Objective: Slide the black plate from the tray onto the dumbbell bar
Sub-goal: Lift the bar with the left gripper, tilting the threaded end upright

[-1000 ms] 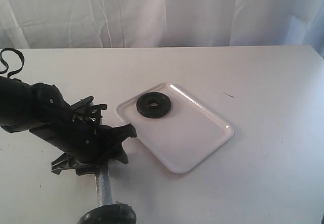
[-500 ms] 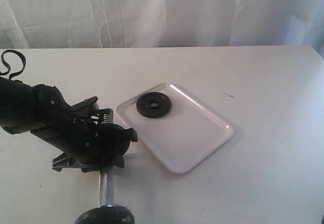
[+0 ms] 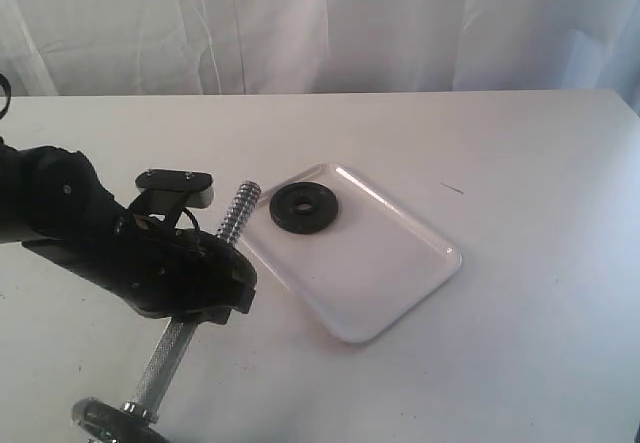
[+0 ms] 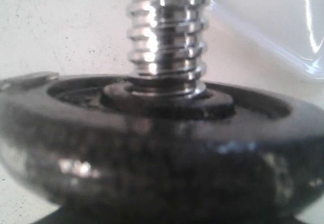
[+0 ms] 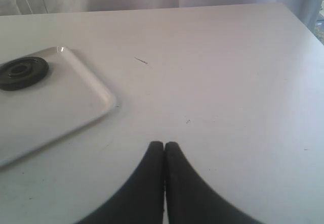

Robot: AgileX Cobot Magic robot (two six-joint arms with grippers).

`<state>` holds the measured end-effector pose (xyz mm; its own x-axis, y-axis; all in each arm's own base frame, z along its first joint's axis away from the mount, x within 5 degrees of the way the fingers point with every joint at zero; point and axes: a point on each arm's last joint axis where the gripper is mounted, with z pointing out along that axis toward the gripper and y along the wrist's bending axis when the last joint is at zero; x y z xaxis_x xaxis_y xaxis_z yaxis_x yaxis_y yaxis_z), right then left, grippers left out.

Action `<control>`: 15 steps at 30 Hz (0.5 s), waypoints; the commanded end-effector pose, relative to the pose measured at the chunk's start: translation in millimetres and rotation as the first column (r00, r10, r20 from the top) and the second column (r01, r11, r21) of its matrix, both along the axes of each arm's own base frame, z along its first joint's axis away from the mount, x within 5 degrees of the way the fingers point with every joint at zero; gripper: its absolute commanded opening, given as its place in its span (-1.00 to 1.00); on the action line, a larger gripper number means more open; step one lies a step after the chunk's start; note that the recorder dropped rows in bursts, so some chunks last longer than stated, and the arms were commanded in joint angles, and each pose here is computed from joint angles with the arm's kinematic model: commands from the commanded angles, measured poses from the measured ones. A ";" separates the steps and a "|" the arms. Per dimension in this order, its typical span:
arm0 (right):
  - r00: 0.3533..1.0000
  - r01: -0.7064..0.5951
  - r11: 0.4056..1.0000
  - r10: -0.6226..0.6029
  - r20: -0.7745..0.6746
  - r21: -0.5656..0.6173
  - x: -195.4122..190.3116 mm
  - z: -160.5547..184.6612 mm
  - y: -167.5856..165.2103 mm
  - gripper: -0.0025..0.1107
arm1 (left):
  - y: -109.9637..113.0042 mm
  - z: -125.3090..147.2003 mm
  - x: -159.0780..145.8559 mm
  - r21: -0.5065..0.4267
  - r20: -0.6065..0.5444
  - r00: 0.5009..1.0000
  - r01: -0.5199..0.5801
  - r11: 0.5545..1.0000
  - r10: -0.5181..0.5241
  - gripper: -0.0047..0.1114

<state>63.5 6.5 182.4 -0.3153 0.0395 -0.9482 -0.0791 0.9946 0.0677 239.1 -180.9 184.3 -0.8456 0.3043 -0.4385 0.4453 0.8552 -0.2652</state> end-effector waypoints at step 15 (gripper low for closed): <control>1.000 0.000 1.000 0.001 0.007 -0.003 -0.4 -1.0 -0.1 -0.96 | 7.5 48.9 -14.2 -0.018 0.151 0.981 0.129 0.992 -0.124 -0.92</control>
